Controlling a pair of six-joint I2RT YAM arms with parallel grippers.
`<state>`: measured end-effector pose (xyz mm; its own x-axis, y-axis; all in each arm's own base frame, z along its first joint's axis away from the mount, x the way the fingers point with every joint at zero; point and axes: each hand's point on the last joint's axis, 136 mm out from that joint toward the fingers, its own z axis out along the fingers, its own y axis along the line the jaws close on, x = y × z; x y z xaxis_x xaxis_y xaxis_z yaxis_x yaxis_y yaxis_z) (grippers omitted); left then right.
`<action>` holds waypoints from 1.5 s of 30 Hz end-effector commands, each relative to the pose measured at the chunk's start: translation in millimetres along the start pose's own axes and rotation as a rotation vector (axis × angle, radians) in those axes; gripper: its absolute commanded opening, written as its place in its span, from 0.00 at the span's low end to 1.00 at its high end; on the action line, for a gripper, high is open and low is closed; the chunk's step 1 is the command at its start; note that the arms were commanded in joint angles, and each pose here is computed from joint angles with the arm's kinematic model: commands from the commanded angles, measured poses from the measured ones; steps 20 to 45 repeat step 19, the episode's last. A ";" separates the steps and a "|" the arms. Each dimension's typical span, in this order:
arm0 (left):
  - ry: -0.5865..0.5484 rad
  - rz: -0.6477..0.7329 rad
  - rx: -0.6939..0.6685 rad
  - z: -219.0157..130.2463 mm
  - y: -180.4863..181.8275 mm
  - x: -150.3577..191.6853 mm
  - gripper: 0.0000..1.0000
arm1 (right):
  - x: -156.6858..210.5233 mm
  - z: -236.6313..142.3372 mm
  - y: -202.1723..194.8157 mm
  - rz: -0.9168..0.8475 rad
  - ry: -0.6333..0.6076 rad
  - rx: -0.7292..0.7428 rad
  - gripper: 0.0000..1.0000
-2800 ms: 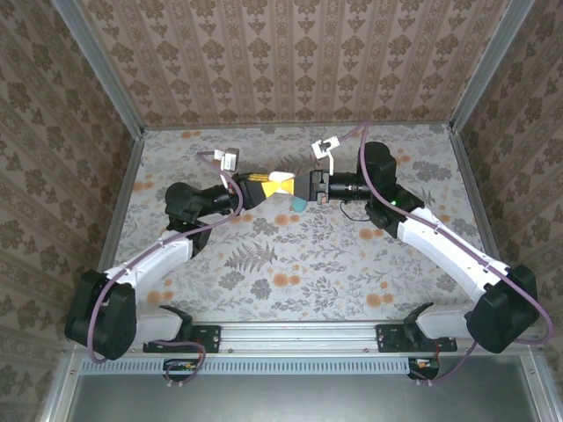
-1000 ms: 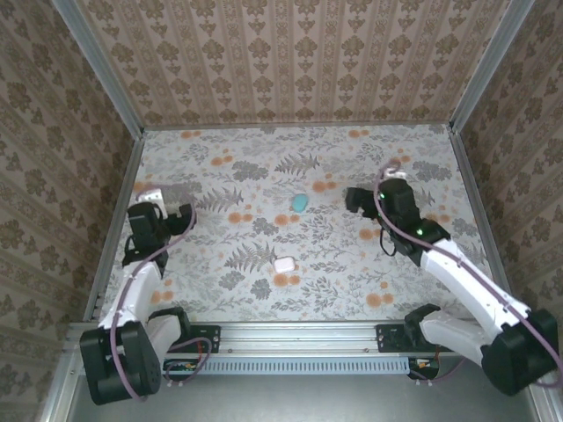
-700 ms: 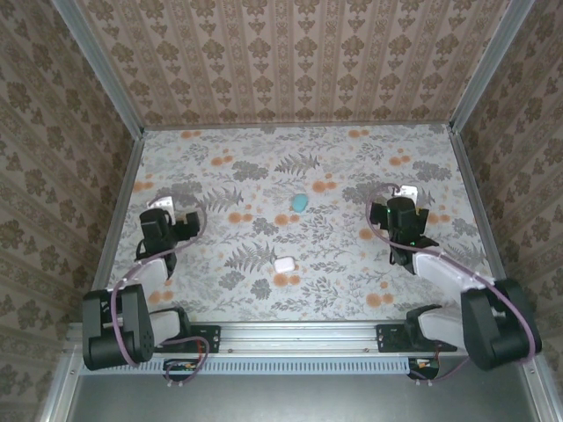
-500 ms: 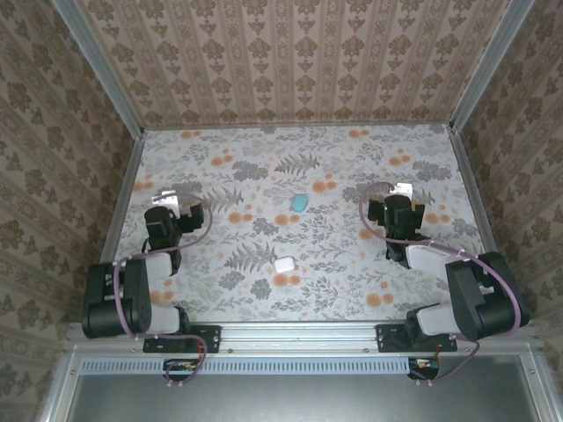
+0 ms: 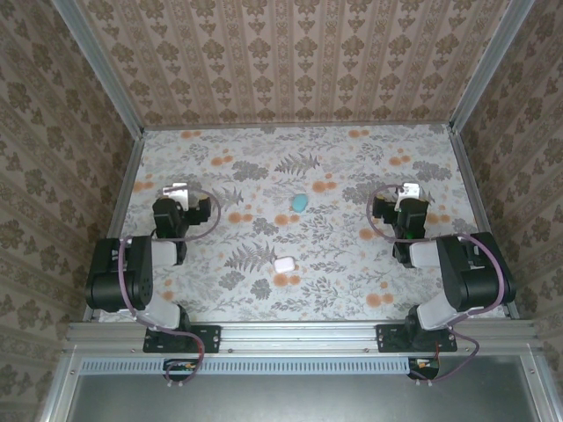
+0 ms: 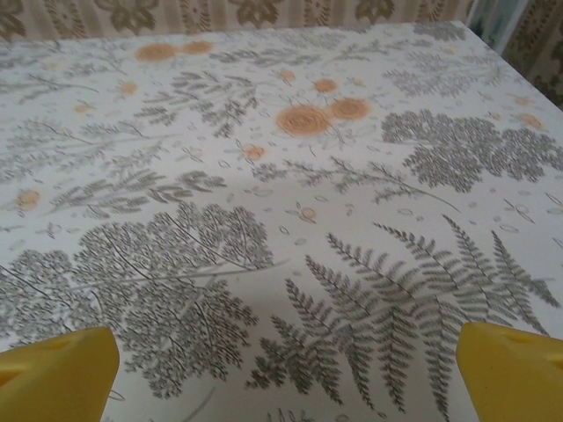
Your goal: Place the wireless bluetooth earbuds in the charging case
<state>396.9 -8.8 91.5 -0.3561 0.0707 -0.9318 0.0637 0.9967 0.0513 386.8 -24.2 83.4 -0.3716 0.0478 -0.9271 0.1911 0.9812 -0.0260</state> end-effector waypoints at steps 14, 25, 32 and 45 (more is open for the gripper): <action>0.005 0.034 -0.015 1.3 1.4 -1.9 1.00 | -16.8 4.8 13.6 -0.007 -0.034 -0.071 1.00; 0.004 0.034 -0.017 1.4 1.7 -2.1 1.00 | -17.7 2.6 13.4 -0.006 -0.045 -0.073 1.00; 0.004 0.034 -0.017 1.4 1.7 -2.1 1.00 | -17.7 2.6 13.4 -0.006 -0.045 -0.073 1.00; 0.004 0.034 -0.017 1.4 1.7 -2.1 1.00 | -17.7 2.6 13.4 -0.006 -0.045 -0.073 1.00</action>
